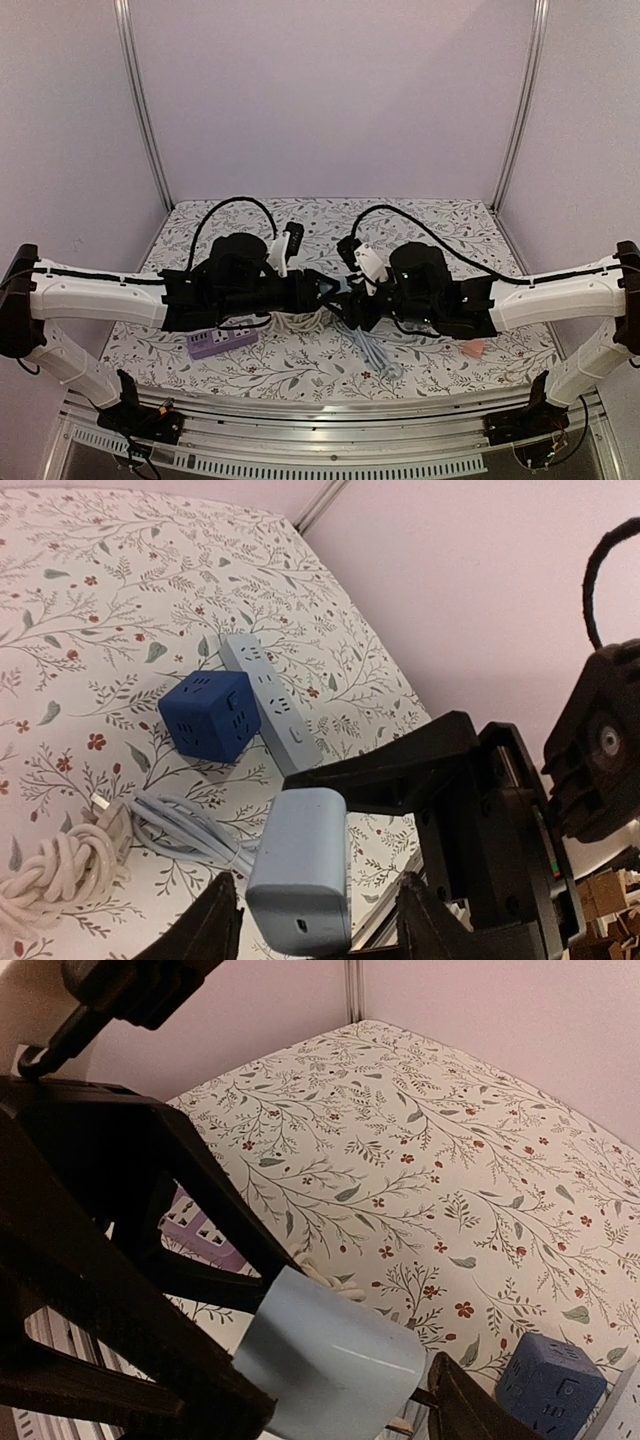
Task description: Insert the plug
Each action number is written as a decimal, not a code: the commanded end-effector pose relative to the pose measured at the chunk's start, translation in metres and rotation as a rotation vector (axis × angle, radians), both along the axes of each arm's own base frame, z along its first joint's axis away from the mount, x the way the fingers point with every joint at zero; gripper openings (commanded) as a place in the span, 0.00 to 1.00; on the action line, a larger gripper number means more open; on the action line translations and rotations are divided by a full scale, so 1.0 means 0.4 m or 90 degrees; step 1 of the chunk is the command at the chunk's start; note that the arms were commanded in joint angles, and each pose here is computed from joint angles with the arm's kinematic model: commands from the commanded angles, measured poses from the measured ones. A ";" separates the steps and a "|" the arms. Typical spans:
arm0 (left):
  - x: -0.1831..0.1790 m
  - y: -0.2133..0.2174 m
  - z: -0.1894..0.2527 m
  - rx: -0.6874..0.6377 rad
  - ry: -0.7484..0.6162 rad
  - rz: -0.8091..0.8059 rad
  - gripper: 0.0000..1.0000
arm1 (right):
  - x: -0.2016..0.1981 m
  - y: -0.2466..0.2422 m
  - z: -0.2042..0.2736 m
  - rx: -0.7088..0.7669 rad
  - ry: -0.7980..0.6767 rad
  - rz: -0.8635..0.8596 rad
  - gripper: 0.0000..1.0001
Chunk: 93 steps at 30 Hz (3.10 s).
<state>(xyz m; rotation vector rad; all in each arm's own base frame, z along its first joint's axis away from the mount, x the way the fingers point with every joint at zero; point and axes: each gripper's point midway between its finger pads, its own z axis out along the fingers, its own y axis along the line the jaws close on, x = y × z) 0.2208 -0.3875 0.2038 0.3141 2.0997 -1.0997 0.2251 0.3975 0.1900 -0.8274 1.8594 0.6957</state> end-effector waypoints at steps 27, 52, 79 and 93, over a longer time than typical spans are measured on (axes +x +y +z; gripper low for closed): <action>-0.027 0.039 -0.009 0.026 -0.027 -0.007 0.00 | -0.025 -0.003 0.031 0.030 -0.044 0.015 0.87; -0.052 0.191 0.002 0.172 -0.066 0.001 0.00 | -0.115 0.006 -0.071 -0.088 -0.185 0.193 0.99; -0.124 0.117 -0.036 0.090 0.005 -0.113 0.00 | -0.126 0.103 0.018 -0.103 -0.430 0.191 0.77; -0.134 0.111 -0.031 0.075 0.008 -0.126 0.00 | -0.120 0.114 -0.011 -0.121 -0.409 0.177 0.48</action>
